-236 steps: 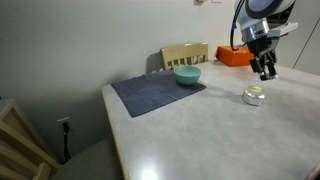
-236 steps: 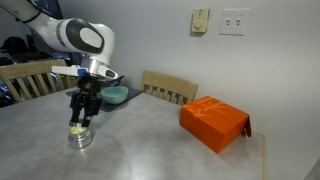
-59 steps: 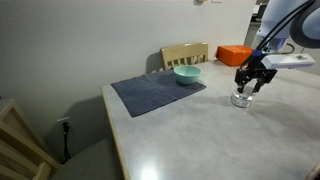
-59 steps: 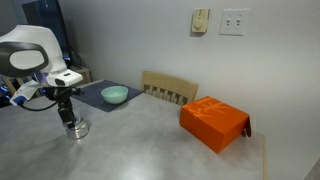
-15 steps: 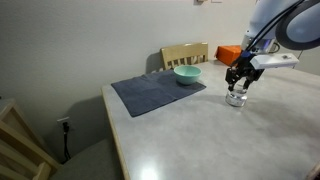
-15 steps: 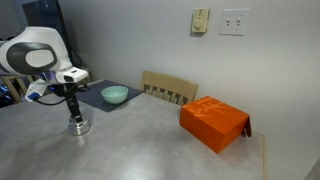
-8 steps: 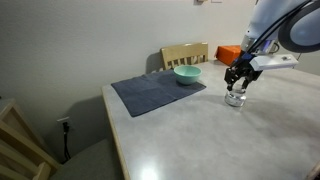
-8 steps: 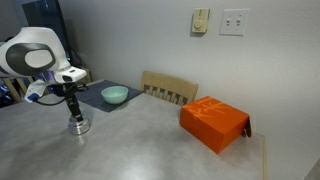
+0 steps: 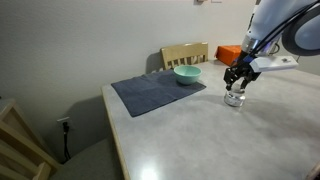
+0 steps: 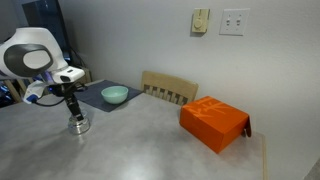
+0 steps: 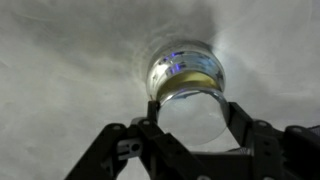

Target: Put the lid on top of the silver container

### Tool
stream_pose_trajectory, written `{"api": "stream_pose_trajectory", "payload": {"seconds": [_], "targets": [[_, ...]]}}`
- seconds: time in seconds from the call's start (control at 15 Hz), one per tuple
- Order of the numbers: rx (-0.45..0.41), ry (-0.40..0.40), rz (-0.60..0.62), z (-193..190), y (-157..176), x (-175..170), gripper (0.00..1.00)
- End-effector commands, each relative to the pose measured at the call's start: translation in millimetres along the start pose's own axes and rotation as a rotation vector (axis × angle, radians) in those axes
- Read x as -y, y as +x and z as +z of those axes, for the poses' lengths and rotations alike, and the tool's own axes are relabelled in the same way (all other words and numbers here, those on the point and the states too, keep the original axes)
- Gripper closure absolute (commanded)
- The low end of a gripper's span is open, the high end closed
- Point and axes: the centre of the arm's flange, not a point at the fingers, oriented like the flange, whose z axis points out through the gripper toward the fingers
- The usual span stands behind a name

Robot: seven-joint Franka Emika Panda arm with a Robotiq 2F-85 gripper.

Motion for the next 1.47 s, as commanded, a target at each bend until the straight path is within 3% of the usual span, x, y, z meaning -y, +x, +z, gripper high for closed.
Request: {"api": "stream_pose_trajectory", "payload": {"seconds": [0.0, 1.4], "targets": [[-0.029, 0.005, -0.005, 3, -15, -2, 0.56], [-0.101, -0.021, 0.02, -21, -38, 6, 0.56]]}}
